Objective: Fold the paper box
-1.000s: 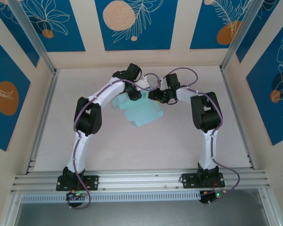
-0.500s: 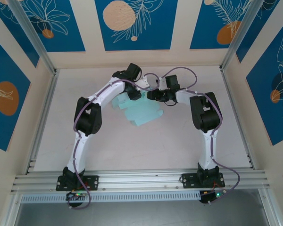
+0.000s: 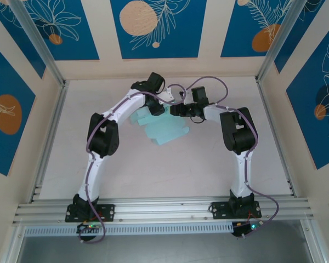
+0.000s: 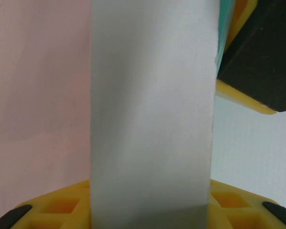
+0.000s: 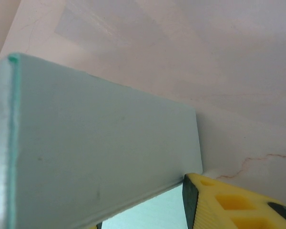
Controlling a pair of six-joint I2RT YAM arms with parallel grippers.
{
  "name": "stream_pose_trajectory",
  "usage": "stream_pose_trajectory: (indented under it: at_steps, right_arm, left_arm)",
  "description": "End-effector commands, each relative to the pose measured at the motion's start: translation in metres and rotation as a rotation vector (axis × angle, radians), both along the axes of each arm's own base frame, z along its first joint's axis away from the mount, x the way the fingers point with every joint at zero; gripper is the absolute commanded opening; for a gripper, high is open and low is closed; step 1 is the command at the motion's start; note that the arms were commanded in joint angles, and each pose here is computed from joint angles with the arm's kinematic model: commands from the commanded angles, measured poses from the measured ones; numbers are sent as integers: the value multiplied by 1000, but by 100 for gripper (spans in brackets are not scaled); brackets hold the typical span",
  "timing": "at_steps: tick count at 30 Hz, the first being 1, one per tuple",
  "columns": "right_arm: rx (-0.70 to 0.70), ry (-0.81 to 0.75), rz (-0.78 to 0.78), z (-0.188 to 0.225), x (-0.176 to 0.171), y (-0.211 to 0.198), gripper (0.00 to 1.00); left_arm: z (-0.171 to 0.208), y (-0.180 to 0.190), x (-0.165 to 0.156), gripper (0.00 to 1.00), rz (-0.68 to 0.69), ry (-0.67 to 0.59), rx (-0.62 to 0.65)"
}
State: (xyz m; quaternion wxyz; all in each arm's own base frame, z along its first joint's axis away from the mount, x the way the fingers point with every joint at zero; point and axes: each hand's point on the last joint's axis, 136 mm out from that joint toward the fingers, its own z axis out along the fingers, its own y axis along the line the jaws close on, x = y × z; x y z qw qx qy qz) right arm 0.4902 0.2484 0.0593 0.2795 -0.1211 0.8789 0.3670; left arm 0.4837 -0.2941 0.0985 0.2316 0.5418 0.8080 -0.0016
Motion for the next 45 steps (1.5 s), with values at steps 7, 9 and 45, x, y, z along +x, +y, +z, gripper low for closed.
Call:
stream_pose_trajectory:
  at_steps: [7,9,45]
  right_arm:
    - [-6,-164,34,34,21,11,49]
    - [-19,-165,30,34,25,10,51]
    - [-31,-192,-17,41,-63,-19,51]
  left_arm:
    - [-27,-12,-11,43,-59,104,10]
    - [-28,-12,-8,43,-55,106,5]
    - [-1,-60,-80,42,-286,351,-169]
